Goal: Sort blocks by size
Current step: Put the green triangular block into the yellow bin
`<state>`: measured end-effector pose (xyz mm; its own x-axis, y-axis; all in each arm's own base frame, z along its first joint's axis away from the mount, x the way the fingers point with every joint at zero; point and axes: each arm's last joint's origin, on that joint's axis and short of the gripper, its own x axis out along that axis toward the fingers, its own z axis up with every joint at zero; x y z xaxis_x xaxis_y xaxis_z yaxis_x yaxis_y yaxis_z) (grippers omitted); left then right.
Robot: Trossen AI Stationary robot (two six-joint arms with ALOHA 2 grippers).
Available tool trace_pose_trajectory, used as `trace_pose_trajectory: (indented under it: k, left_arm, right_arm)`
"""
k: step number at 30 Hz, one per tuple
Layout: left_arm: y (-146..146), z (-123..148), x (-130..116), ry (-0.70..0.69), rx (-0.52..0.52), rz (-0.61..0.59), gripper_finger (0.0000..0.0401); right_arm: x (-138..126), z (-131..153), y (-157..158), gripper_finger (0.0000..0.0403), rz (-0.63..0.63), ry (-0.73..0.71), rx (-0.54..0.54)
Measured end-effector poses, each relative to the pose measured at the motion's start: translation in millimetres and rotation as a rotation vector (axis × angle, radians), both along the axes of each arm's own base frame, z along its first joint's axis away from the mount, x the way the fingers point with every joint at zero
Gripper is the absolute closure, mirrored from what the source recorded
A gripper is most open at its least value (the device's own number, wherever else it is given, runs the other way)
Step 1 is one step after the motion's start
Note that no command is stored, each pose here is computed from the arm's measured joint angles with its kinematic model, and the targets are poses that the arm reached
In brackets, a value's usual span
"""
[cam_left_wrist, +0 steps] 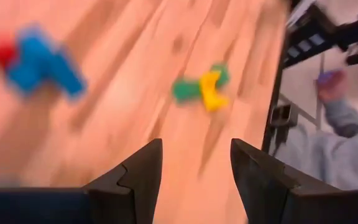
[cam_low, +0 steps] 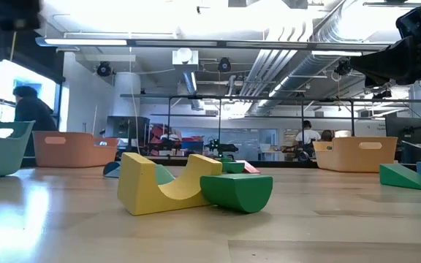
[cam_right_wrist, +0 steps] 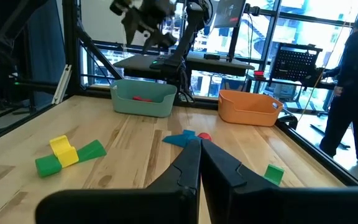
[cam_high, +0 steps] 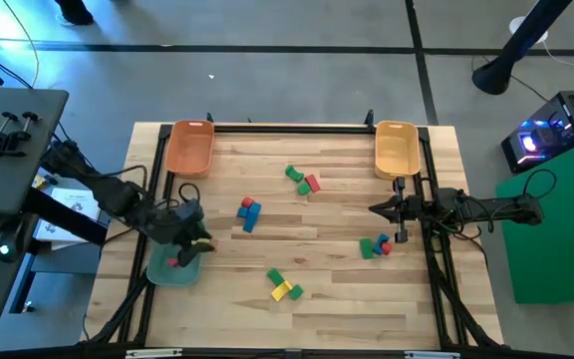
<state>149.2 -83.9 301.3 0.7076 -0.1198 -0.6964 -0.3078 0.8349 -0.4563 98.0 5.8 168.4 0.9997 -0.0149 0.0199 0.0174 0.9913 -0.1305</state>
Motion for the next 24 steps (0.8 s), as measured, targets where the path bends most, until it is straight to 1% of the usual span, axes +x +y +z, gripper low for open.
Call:
trace_pose_trajectory:
  k: [4, 7, 11, 13, 16, 20, 22, 24]
  left_arm:
    - [-1.2, 6.8, 9.1, -0.148, 0.2, -0.063, 0.0227]
    - [-1.9, 6.1, 15.9, -0.194, 0.359, -0.063, 0.0227]
    - [-4.1, -2.0, 25.1, -0.249, 0.519, -0.043, 0.0227]
    - [-6.1, -10.3, 28.8, -0.266, 0.562, -0.067, 0.0227]
    - [-9.5, -22.7, 32.9, -0.319, 0.59, -0.131, 0.0227]
    - [-9.3, -34.7, 39.0, -0.419, 0.606, -0.18, 0.0227]
    - [-7.6, -39.3, 41.4, -0.462, 0.611, -0.197, 0.0227]
    - [-4.5, -44.2, 43.3, -0.488, 0.622, -0.206, 0.0227]
  right_arm:
    - [0.0, -0.1, 0.0, 0.0398, 0.0, 0.0, -0.003]
    - [0.0, 0.0, 0.0, 0.0398, 0.0, 0.0, 0.0]
    - [0.0, -0.1, 0.0, 0.0398, -0.001, 0.001, -0.01]
    - [0.0, -0.1, -0.1, 0.0398, -0.005, 0.001, -0.049]
    - [0.0, -0.1, -0.1, 0.0398, -0.005, 0.002, -0.092]
    - [0.0, 1.0, -0.1, 0.0398, -0.005, -0.009, -0.08]
    - [-0.1, 4.2, 0.5, 0.0398, 0.019, -0.044, -0.002]
    - [-0.6, 8.6, 1.1, 0.0398, 0.046, -0.088, 0.121]
